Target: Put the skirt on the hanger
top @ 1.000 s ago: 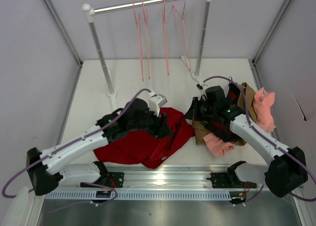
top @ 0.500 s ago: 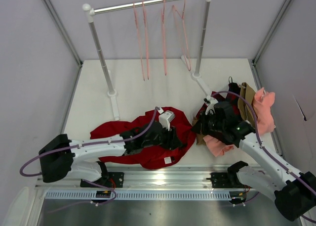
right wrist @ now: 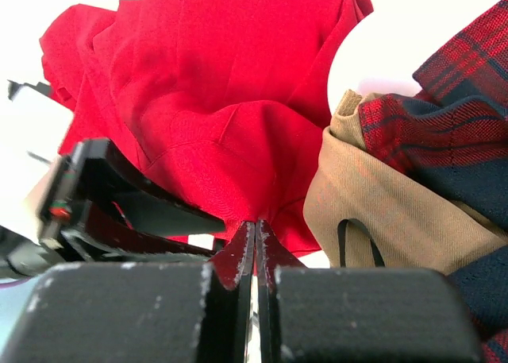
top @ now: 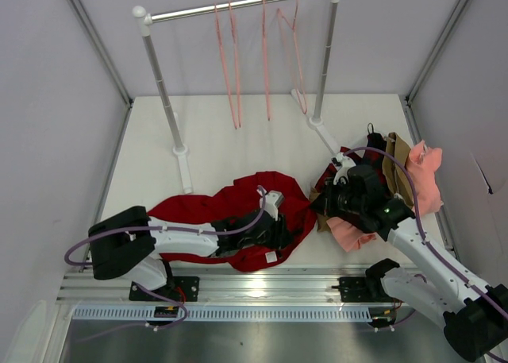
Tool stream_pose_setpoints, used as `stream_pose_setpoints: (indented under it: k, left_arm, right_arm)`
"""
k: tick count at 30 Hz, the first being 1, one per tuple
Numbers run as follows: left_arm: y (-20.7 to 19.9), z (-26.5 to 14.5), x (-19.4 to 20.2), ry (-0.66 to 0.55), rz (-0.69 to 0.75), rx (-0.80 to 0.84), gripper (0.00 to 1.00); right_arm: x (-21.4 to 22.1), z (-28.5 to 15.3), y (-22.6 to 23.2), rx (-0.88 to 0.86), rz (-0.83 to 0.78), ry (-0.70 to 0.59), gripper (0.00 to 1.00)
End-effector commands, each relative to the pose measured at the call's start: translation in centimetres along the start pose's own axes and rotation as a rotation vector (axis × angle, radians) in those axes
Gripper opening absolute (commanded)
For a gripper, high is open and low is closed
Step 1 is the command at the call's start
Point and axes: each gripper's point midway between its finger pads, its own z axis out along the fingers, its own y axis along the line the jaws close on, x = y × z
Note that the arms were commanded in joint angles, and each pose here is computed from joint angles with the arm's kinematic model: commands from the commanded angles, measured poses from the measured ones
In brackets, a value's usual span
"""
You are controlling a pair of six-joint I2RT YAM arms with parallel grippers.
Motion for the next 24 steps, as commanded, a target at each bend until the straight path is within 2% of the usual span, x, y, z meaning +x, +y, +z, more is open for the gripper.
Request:
stream_pose_setpoints:
  k: [1, 9, 15, 24]
  left_arm:
    - [-1.2, 1.0, -1.6, -0.079, -0.012, 0.016, 0.40]
    - [-0.5, 1.7, -2.5, -0.138, 0.052, -0.003, 0.45]
    - [-0.2, 2.0, -3.1, -0.181, 0.039, 0.012, 0.49]
    - [-1.2, 2.1, -3.0, -0.189, 0.059, 0.167, 0.47]
  right_arm:
    - [0.2, 0.0, -0.5, 0.018, 0.004, 0.000, 0.00]
    - [0.3, -0.2, 0.1, -0.009, -0.006, 0.000, 0.00]
    - [0.7, -0.1, 0.2, -0.014, -0.003, 0.007, 0.00]
    - [0.7, 0.1, 0.3, -0.018, -0.006, 0.004, 0.00]
